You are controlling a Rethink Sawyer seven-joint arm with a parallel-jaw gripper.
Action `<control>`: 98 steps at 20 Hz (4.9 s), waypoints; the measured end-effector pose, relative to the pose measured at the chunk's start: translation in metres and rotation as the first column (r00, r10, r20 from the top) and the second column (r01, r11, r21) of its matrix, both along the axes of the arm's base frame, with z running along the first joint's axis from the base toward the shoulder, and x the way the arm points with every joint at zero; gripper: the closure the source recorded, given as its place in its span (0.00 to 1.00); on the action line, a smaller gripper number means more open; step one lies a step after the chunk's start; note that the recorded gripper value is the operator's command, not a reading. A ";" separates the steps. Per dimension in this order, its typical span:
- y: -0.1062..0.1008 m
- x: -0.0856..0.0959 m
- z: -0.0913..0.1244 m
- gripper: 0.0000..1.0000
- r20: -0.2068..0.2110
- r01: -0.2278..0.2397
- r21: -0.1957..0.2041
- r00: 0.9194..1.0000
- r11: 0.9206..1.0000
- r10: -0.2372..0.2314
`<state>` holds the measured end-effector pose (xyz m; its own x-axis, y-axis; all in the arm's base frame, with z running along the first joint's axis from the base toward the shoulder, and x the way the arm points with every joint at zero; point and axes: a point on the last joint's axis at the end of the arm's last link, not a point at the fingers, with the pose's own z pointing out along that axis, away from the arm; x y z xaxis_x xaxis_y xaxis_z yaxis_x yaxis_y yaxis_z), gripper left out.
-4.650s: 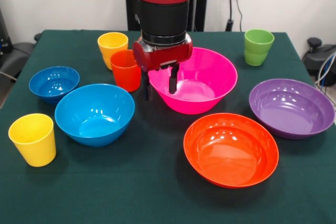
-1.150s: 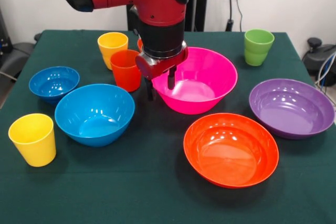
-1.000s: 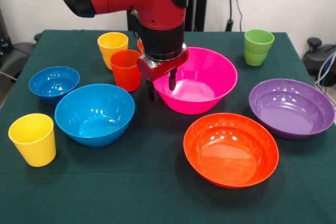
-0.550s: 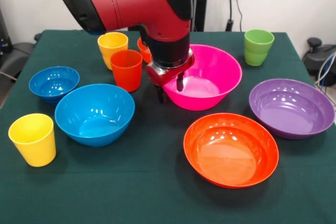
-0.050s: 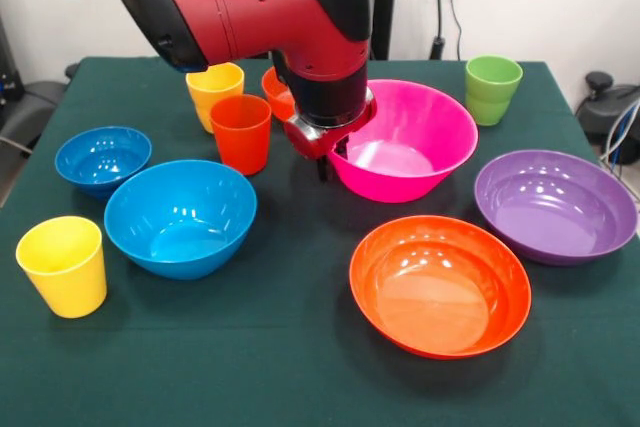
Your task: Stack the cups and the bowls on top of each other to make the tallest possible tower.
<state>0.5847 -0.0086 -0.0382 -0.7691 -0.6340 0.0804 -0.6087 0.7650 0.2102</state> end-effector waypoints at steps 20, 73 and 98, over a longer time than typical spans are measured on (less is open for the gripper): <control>-0.013 0.008 0.045 1.00 0.017 0.040 0.056 0.999 0.998 -0.041; 0.090 0.108 0.283 1.00 0.761 -0.389 -0.554 0.122 0.737 0.637; 0.109 0.075 0.305 1.00 0.969 -0.440 -0.147 0.117 0.886 0.219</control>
<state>0.6600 0.1003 0.2668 0.1174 -0.7630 -0.6356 -0.5951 0.4583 -0.6601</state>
